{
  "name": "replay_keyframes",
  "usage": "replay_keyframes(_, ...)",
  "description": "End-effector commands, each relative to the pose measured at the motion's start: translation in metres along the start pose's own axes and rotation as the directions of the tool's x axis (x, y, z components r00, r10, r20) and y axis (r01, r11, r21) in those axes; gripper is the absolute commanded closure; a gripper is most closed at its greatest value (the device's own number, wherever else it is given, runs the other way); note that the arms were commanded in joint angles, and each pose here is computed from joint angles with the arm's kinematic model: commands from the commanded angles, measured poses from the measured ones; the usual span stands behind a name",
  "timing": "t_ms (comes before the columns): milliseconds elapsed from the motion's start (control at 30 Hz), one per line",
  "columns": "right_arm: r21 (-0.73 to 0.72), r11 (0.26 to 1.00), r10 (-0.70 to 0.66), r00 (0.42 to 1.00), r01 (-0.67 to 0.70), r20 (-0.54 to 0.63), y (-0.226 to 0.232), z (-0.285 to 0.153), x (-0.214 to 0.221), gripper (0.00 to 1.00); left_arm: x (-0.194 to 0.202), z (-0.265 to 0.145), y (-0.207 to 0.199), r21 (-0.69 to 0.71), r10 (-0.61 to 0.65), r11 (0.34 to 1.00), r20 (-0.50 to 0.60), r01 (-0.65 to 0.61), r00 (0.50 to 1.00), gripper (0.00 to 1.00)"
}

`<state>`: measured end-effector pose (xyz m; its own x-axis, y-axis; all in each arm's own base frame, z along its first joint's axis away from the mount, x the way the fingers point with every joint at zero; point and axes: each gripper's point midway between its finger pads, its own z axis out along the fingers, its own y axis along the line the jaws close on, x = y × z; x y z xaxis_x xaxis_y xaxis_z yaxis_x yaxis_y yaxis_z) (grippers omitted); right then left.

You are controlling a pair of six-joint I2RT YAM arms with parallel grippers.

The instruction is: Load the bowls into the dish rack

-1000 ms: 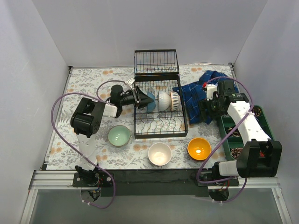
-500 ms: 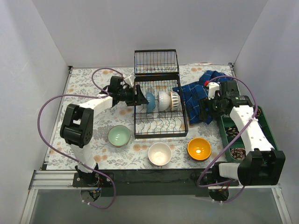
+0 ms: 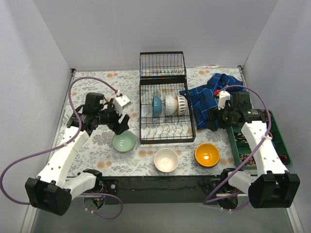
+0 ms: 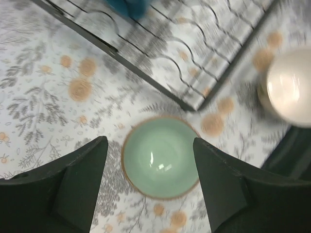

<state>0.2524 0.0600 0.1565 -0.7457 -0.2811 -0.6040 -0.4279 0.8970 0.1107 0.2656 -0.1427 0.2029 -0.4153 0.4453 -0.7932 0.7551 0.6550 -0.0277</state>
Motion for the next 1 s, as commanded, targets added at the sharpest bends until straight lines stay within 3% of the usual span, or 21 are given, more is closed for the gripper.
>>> replay_keyframes(0, -0.022, 1.0, 0.001, 0.999, 0.0, 0.039, 0.006, -0.002, -0.003, 0.18, 0.098, -0.026, -0.066, 0.355, 0.222, 0.925, -0.22, -0.134, 0.95, 0.29)
replay_keyframes(133, -0.025, 1.0, -0.002, 0.999, 0.003, 0.046, 0.007, -0.002, -0.004, 0.18, 0.132, -0.032, -0.067, 0.355, 0.319, 0.909, -0.259, -0.217, 0.912, 0.3)
replay_keyframes(300, -0.022, 1.0, -0.003, 0.998, 0.004, 0.06, 0.009, -0.006, -0.003, 0.18, 0.128, -0.018, -0.051, 0.258, 0.397, 0.902, -0.179, -0.346, 0.9, 0.31)
replay_keyframes(567, 0.003, 1.0, -0.002, 0.996, 0.002, 0.09, 0.009, -0.012, 0.0, 0.18, 0.137, 0.007, -0.055, 0.315, 0.382, 0.894, -0.171, -0.317, 0.908, 0.36)
replay_keyframes(700, 0.007, 1.0, -0.01, 0.995, 0.009, 0.099, 0.009, -0.014, -0.001, 0.18, 0.139, 0.018, -0.063, 0.353, 0.423, 0.871, -0.182, -0.343, 0.888, 0.39)
replay_keyframes(967, 0.021, 1.0, -0.007, 0.993, 0.004, 0.116, 0.007, -0.015, -0.002, 0.18, 0.147, 0.045, -0.082, 0.362, 0.443, 0.869, -0.261, -0.338, 0.858, 0.54)
